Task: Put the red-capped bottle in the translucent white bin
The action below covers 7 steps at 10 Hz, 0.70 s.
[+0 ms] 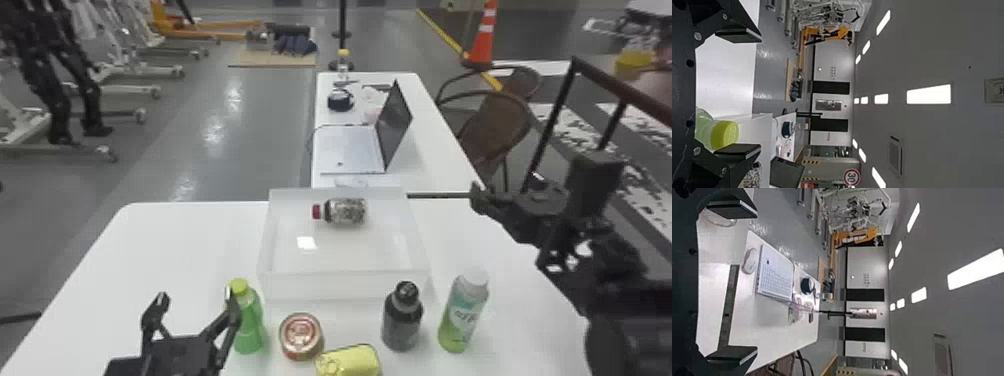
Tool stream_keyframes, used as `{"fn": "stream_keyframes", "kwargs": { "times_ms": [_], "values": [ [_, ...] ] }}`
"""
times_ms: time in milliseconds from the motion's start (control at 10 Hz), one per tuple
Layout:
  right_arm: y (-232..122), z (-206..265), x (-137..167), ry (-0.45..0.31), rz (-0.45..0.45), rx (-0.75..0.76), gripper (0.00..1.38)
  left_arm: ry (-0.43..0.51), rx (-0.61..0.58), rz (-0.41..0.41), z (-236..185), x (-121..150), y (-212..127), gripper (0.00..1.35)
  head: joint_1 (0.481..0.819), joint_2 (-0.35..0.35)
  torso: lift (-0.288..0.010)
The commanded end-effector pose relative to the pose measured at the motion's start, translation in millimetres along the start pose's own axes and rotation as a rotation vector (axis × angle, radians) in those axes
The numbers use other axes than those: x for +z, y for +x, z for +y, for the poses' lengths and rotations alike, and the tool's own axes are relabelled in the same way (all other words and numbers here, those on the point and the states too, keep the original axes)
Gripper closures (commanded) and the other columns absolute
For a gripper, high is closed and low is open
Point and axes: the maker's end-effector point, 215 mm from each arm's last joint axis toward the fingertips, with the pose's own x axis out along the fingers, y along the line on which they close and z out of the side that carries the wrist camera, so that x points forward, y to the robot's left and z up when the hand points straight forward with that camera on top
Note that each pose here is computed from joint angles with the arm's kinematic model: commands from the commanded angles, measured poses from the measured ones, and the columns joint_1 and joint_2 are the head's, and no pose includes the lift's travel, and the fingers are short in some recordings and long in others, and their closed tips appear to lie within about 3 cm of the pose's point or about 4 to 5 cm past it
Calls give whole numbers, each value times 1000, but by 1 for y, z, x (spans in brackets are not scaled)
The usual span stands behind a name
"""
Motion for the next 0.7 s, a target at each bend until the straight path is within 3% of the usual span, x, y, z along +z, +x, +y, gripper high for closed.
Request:
{"fn": "stream_keyframes", "kwargs": {
  "times_ms": [0, 200, 600],
  "values": [
    [-55, -37, -14, -4, -36, -82, 87, 1, 5, -4, 1, 1, -2, 298, 549, 0, -100],
    [-113, -46, -56, 0, -31, -98, 88, 6, 10, -9, 3, 2, -2, 298, 549, 0, -100],
    [-154, -18, -100, 42, -40, -26, 93, 9, 5, -27, 0, 6, -2, 300, 549, 0, -100]
  ]
}}
